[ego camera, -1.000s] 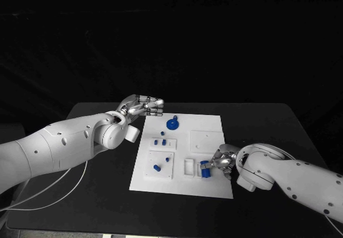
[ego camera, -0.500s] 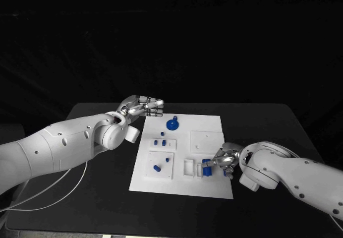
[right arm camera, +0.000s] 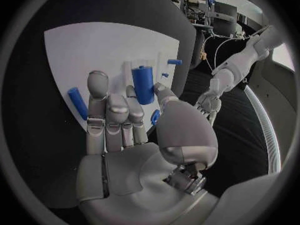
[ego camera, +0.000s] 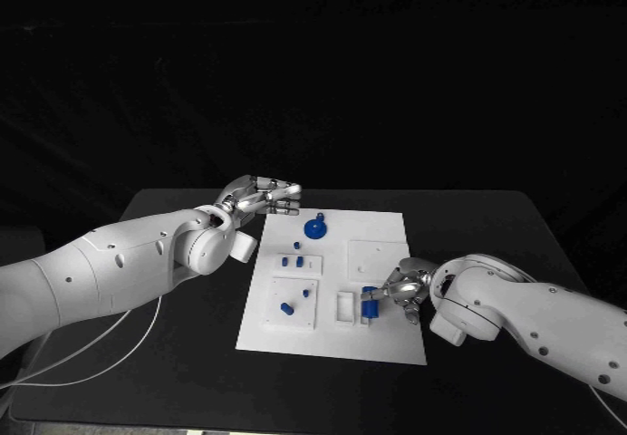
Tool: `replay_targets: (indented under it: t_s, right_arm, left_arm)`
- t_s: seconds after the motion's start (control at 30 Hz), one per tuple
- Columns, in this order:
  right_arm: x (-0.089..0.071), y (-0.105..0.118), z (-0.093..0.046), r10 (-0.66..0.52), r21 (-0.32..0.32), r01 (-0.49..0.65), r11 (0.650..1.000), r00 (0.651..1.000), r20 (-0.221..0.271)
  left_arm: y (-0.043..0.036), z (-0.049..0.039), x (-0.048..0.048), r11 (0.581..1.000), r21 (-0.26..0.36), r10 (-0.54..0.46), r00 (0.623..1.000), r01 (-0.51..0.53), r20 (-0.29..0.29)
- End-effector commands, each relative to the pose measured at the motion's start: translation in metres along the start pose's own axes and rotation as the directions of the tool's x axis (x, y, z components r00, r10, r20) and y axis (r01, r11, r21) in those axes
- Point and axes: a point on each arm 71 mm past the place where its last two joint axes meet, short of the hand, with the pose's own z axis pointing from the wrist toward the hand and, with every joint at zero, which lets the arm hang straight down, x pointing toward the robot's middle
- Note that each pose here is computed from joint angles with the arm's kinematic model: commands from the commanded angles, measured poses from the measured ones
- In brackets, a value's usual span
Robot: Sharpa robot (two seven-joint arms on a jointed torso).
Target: Assemble the parts on the task board
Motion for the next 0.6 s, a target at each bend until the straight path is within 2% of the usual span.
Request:
replay_targets:
  t_s: [0.03, 0.6]
  right_arm:
    - [0.003, 0.003, 0.001, 0.008, -0.002, -0.008, 1.000, 1.000, -0.025]
    - [0.013, 0.015, 0.012, -0.019, 0.006, 0.019, 1.000, 0.997, -0.069]
  left_arm:
    - [0.0001, 0.0005, 0.0032, 1.000, 0.004, -0.013, 1.000, 0.013, -0.019]
    - [0.0003, 0.0009, 0.0040, 1.000, 0.000, -0.013, 1.000, 0.013, -0.019]
